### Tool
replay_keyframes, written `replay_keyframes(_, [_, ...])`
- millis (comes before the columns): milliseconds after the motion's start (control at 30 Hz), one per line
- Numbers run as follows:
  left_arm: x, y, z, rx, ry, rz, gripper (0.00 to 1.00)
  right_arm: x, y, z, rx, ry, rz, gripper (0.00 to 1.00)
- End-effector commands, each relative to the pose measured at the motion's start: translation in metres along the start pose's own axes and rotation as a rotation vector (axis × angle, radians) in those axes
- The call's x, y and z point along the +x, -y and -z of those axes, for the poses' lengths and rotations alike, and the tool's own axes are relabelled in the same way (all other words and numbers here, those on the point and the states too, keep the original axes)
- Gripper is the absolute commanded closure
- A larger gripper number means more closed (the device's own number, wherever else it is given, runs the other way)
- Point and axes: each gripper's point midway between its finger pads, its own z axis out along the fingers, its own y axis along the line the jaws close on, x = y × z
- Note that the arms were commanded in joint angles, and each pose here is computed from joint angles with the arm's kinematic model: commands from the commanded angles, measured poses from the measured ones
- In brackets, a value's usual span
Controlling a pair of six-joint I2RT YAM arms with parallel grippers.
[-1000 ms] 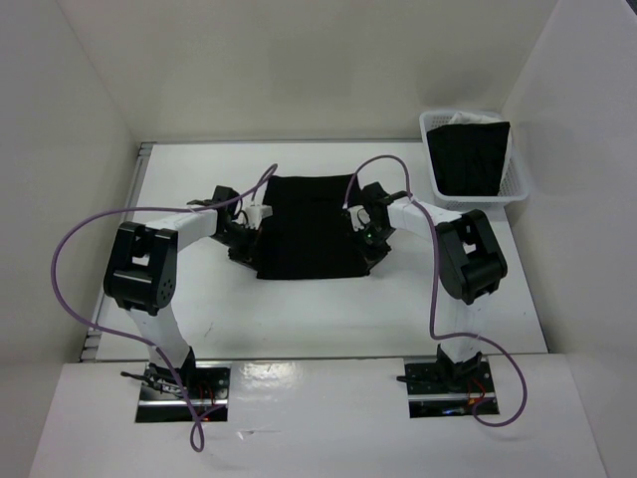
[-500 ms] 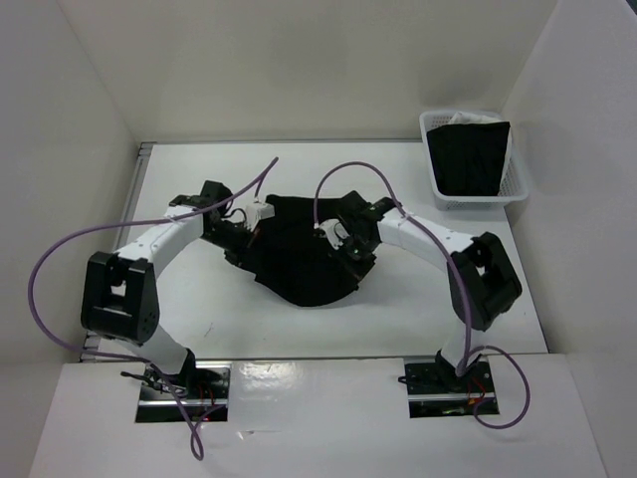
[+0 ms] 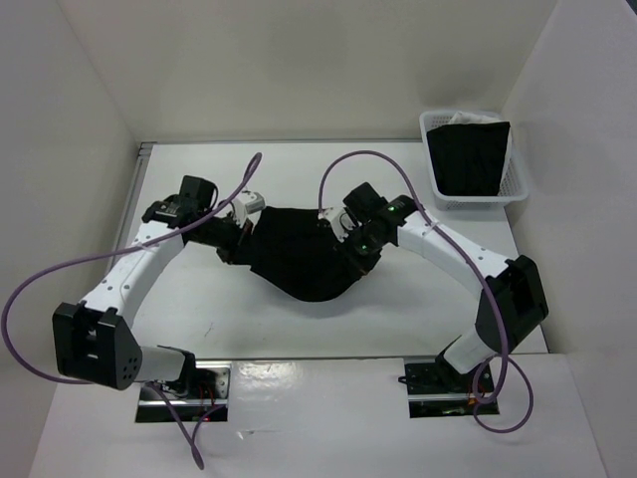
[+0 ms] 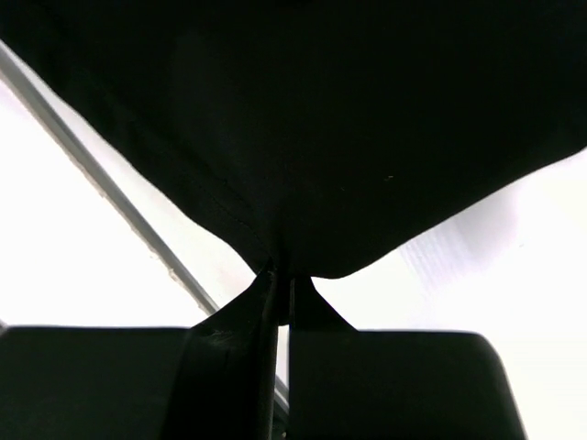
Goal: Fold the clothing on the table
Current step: Fold the skirt
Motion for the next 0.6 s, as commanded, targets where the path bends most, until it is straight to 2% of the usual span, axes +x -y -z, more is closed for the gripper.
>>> replay_keyframes(0, [-0.016, -0.008, 0.012, -0.040, 0.068, -0.011, 1.00, -0.022, 0.009, 0.026, 0.066, 0.087, 0.013, 1.00])
replay_keyframes(67, [-0.023, -0.021, 0.020, -0.084, 0.102, 0.003, 1.00, -0.034, 0.027, 0.036, 0.100, 0.142, -0.016, 1.00])
replay_keyframes(267, [-0.029, -0.056, 0.029, -0.144, 0.162, 0.073, 1.00, -0.042, 0.068, 0.047, 0.118, 0.194, -0.123, 1.00])
replay_keyframes(567, [-0.036, -0.082, 0.019, -0.112, 0.177, 0.153, 1.00, -0.040, 0.091, 0.019, 0.087, 0.147, -0.167, 1.00])
